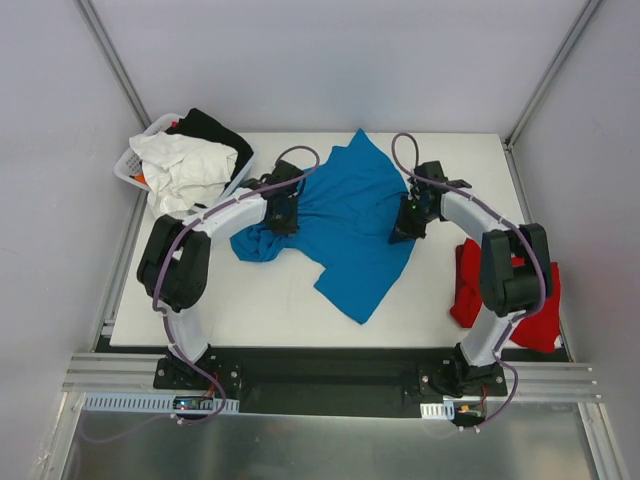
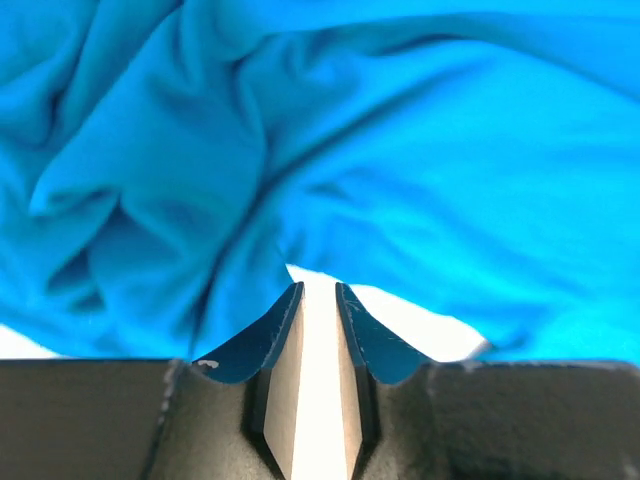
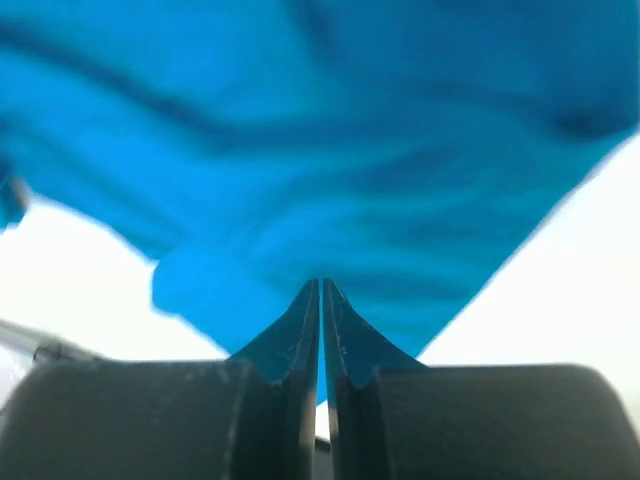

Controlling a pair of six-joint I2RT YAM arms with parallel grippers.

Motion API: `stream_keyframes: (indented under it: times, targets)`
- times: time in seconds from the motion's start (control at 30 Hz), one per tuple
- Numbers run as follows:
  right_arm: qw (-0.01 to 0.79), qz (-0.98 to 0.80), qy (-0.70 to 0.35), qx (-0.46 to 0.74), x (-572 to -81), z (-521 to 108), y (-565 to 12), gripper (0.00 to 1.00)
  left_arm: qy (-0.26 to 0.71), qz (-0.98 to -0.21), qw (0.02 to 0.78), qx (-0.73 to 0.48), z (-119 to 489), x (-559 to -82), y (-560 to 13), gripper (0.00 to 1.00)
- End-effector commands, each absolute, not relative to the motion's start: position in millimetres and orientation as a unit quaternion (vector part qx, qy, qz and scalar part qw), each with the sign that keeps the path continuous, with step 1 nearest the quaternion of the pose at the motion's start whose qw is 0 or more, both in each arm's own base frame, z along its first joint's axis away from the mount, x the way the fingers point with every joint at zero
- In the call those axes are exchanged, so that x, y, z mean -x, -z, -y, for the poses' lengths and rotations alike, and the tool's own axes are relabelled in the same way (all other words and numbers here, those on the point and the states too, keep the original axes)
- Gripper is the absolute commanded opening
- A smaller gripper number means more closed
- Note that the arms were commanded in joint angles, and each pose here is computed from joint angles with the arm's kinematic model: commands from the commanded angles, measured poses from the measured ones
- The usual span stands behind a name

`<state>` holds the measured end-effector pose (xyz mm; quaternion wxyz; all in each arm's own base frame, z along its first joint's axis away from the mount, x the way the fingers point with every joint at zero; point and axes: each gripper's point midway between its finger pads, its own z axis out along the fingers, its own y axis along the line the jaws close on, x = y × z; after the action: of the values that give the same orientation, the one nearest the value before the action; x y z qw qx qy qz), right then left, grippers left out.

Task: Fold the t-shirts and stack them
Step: Flatten the tshirt out

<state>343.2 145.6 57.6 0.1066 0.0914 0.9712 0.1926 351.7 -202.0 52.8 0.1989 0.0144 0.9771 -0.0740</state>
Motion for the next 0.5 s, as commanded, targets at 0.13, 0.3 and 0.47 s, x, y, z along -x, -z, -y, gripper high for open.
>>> stream_keyframes:
  times: [0.13, 0.3, 0.47]
  targets:
    - [0.058, -0.971, -0.222, -0.071, -281, -190, -66, 0.01, 0.104, -0.983, 0.151, -0.017, 221, -339, -78, 0.18]
    - [0.035, -0.976, -0.208, -0.048, -254, -200, -49, 0.01, 0.111, -0.984, 0.142, -0.004, 219, -328, -80, 0.18]
    - [0.030, -0.980, -0.194, -0.038, -242, -208, -33, 0.01, 0.107, -0.990, 0.091, 0.005, 211, -297, -56, 0.17]
